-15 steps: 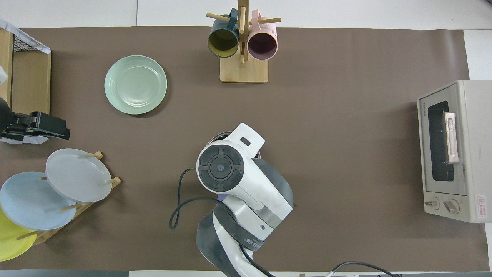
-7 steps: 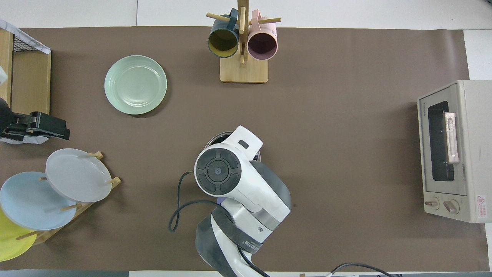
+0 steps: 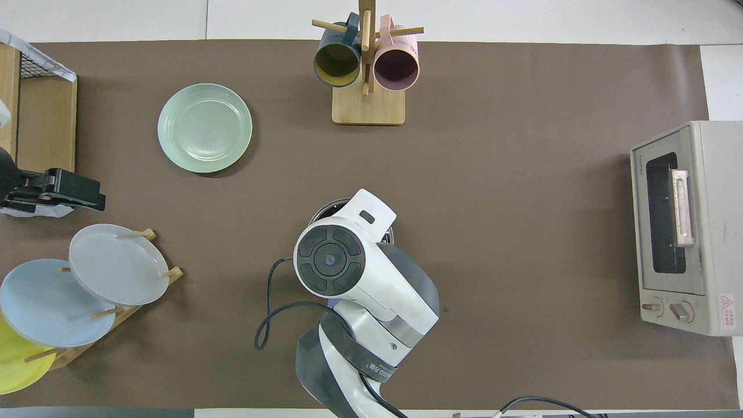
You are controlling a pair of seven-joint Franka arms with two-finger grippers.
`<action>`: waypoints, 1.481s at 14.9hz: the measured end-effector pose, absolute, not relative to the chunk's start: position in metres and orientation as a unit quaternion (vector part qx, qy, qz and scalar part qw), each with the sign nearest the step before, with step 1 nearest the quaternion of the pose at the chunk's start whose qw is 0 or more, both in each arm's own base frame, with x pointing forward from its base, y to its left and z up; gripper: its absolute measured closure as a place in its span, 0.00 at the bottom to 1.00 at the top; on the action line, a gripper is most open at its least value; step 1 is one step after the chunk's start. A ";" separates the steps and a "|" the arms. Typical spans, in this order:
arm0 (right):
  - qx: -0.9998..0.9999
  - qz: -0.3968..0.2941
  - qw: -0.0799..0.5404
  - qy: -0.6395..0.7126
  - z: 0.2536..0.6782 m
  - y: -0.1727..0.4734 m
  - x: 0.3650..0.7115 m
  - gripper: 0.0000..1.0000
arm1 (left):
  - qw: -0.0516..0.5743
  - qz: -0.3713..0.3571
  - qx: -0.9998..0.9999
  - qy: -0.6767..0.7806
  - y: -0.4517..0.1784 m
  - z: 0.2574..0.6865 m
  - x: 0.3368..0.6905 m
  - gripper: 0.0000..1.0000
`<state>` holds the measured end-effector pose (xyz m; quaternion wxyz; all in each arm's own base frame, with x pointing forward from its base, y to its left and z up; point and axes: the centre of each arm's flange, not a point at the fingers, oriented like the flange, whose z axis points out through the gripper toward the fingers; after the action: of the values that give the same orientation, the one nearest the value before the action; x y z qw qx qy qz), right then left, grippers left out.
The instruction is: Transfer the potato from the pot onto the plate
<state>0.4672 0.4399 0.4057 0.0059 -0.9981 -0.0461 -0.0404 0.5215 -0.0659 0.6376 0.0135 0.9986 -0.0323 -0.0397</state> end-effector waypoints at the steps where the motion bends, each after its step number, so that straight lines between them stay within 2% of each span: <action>1: -0.998 -0.041 0.006 -0.046 0.406 0.440 0.467 0.33 | 0.014 -0.040 0.999 -0.032 -0.066 0.638 0.521 0.00; 9: -0.998 -0.042 0.007 -0.047 0.410 0.440 0.469 0.33 | 0.014 -0.038 0.999 -0.034 -0.067 0.638 0.522 0.00; 13: -0.998 -0.043 0.001 -0.053 0.447 0.427 0.487 0.33 | 0.014 -0.038 0.999 -0.034 -0.068 0.638 0.522 0.00; 18: -0.996 -0.035 -0.012 -0.086 0.487 0.333 0.544 0.33 | 0.015 -0.014 0.999 -0.045 -0.090 0.640 0.524 0.00; 22: -0.993 -0.018 -0.023 -0.117 0.485 0.249 0.581 0.33 | 0.018 0.001 1.000 -0.020 -0.167 0.616 0.521 0.00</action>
<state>0.5814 0.2491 0.4847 -0.0228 -0.9927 -0.1173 -0.0178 0.5209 -0.1668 0.6164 0.0182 0.9996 -0.0202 0.0008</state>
